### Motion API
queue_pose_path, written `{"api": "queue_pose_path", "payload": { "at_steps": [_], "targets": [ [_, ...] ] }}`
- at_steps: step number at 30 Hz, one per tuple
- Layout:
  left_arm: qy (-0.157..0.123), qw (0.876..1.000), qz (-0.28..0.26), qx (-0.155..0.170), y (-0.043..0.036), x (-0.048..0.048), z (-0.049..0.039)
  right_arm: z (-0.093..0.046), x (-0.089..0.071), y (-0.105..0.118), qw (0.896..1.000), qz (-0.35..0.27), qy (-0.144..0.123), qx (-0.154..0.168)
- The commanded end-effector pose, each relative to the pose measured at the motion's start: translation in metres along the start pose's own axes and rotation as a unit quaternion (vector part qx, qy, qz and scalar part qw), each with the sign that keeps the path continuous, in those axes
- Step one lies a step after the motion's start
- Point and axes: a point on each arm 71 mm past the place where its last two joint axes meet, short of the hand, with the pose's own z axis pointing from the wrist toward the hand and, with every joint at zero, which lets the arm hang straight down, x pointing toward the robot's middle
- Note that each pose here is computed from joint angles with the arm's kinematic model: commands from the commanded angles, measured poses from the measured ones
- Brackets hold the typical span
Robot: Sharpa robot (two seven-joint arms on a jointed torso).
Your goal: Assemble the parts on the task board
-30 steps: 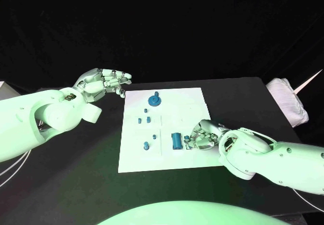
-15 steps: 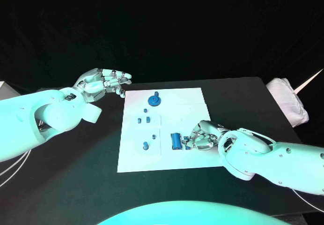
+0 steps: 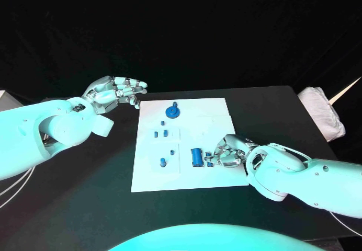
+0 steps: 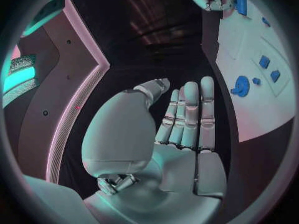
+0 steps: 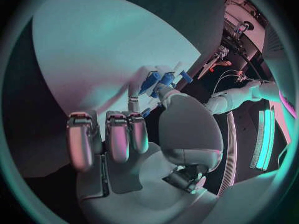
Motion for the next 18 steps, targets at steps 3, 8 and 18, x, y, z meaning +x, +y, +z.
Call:
{"api": "queue_pose_path", "payload": {
  "at_steps": [3,8,18],
  "targets": [
    [0.008,1.0,-0.005,0.003,-0.0006,0.0017,0.0005,-0.0027,0.0015,0.0004,1.0,-0.005,0.012,-0.015],
    [0.007,1.0,-0.005,0.002,-0.0003,0.0015,0.0006,-0.0047,0.0012,-0.0014,1.0,-0.003,0.014,-0.017],
    [0.007,1.0,-0.005,0.001,-0.0001,0.0014,0.0006,-0.0028,-0.0001,-0.007,1.0,-0.012,0.012,-0.01]
  ]
}}
